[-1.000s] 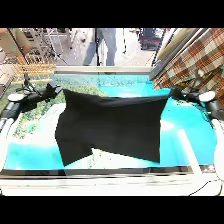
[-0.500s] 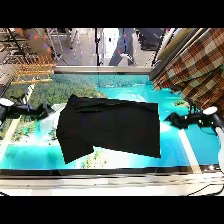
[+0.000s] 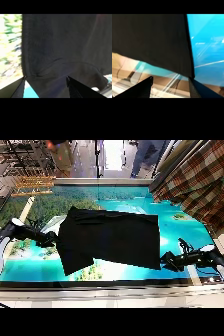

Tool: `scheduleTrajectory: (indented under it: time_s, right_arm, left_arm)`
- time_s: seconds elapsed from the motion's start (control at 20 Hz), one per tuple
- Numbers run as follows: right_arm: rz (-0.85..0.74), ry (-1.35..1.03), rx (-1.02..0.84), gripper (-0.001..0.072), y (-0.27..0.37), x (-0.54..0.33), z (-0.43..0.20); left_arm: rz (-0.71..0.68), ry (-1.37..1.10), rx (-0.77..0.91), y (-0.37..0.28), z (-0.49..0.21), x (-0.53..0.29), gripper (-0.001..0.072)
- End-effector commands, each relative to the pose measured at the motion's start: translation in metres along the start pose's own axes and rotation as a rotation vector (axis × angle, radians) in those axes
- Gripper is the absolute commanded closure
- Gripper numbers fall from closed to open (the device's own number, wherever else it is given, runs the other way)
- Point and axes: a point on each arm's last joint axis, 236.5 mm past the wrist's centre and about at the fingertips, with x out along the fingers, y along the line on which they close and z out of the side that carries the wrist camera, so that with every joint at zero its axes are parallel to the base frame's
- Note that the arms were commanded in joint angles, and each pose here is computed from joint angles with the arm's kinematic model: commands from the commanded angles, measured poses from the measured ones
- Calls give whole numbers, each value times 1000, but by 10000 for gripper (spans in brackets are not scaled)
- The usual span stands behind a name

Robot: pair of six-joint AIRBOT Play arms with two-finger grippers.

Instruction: Fold the clothes and pants, and hang the long-sleeved shirts on hangers.

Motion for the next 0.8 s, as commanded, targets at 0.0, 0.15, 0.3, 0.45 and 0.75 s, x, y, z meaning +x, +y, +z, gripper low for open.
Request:
scheduleTrajectory:
  time_s: [0.0, 0.15, 0.3, 0.45, 0.75]
  right_arm:
    - [-13, 5, -3, 226, -6, 5, -8]
    - [-53, 12, -10, 227, -16, 5, -9]
    - [-91, 10, -5, 227, -28, 8, -7]
    - [-75, 21, -10, 340, -23, 19, -6]
    - [-83, -22, -75, 698, -12, 16, 2]
  left_arm:
    - [-2, 36, -7, 1, -11, 8, 152]
    - [-4, 73, -28, 4, -26, 22, 152]
    - [3, 64, -40, 4, -29, 39, 152]
    - [18, 62, -12, -3, -28, 50, 446]
    - [-18, 76, -4, -13, -36, 33, 701]
